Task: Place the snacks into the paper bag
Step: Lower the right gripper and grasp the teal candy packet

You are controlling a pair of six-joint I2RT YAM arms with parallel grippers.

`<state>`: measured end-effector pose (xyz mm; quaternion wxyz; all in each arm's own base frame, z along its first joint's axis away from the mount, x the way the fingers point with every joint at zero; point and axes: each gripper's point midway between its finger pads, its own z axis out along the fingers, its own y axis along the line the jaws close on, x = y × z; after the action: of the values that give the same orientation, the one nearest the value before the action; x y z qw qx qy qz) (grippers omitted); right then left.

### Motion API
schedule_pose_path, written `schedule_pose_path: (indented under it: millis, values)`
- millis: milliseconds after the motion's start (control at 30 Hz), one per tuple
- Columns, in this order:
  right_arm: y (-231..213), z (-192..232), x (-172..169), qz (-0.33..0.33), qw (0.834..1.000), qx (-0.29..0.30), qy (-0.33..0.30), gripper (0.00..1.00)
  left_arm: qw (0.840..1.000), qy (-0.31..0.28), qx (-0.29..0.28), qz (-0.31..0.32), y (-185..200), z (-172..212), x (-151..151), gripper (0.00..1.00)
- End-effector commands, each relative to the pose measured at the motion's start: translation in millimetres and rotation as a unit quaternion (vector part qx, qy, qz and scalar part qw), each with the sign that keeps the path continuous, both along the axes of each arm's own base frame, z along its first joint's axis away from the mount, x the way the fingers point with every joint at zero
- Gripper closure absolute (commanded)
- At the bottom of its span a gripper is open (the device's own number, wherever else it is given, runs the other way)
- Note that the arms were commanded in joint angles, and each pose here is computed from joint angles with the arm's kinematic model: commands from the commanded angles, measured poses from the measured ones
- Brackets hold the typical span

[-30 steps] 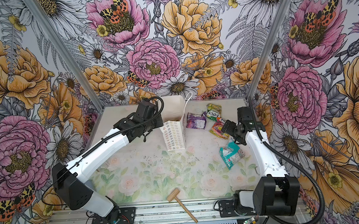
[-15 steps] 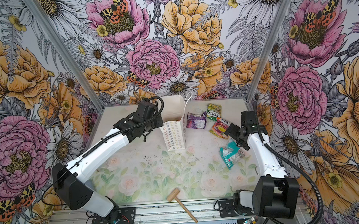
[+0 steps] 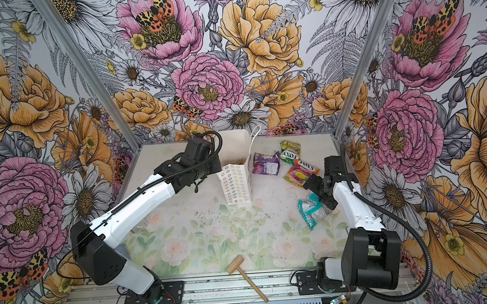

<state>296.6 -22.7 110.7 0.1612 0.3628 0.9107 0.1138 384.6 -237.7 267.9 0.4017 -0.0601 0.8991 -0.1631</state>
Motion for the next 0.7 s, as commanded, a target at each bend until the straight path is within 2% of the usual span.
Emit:
schedule_pose_path:
  millis: [0,367,667]
  values:
    - [0.0,-10.2,-2.5,-0.014,1.000,0.009,0.010,0.01,1.000,0.001,-0.011,-0.003,-5.1,2.6,1.4,1.00]
    - [0.0,-43.9,-20.3,-0.029,0.997,0.012,0.069,0.01,1.000,0.002,-0.010,-0.001,-4.0,1.6,2.0,1.00]
    - [3.9,-71.4,-18.5,-0.031,0.994,0.027,0.100,0.01,1.000,0.002,-0.010,-0.001,-3.9,2.1,1.4,1.00]
